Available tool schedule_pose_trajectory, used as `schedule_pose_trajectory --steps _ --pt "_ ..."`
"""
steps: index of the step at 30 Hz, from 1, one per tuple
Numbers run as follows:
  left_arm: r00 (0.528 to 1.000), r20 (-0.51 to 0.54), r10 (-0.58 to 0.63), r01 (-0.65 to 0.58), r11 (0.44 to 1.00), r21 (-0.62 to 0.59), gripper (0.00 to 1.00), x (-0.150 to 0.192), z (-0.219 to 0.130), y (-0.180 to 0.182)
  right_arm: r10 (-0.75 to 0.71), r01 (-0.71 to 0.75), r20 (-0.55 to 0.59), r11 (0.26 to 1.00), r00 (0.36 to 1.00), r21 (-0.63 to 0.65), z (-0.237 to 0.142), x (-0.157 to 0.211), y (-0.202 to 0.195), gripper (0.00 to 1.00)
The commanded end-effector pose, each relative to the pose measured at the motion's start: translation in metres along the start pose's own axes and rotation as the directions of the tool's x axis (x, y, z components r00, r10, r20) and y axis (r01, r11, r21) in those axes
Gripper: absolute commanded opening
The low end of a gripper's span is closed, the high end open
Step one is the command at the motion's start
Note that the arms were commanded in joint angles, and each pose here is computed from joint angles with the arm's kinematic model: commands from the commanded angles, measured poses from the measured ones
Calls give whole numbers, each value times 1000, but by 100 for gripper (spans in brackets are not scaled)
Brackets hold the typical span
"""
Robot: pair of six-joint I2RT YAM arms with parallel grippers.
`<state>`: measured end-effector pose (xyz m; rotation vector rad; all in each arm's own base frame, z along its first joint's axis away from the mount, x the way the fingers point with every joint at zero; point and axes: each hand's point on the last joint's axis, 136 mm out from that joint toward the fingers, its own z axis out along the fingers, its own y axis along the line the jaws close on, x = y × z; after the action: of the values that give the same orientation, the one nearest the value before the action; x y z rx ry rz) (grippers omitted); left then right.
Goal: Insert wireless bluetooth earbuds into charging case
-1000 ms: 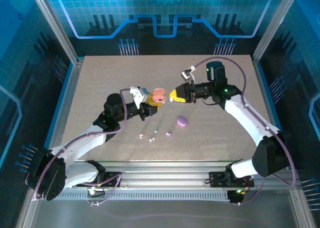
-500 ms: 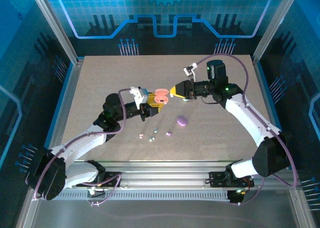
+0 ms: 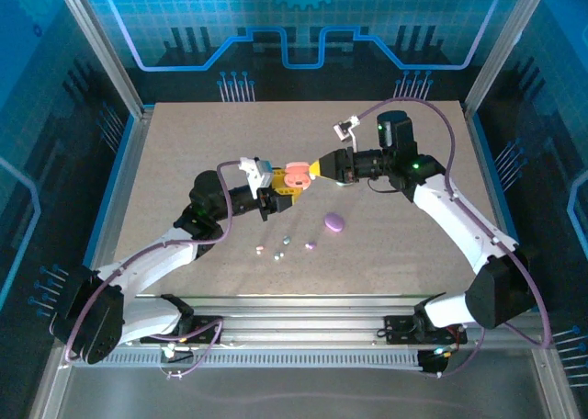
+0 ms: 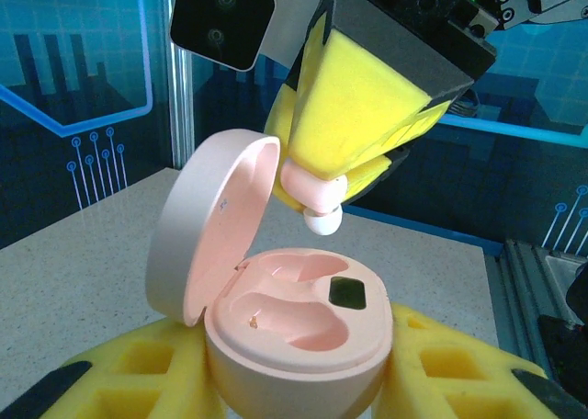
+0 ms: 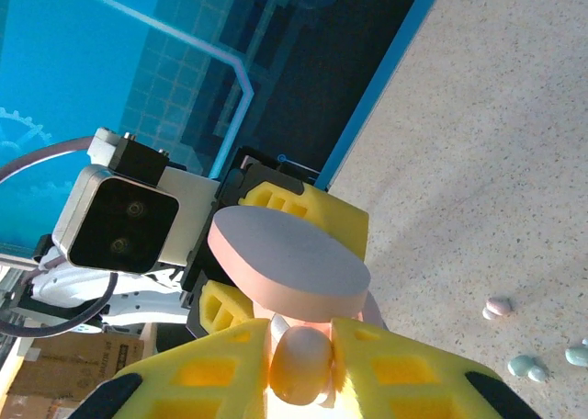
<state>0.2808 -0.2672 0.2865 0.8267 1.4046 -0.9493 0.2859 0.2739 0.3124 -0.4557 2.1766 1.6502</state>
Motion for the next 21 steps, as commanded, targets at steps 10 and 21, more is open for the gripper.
schedule_pose_trajectory --steps 10,21 --pt "996 61 59 -59 998 7 34 -25 2 -4 -126 126 45 992 991 5 -13 0 31 25" --pt "995 71 67 -69 997 21 34 -28 3 -6 -123 123 -18 992 992 -17 2 10 32 25"
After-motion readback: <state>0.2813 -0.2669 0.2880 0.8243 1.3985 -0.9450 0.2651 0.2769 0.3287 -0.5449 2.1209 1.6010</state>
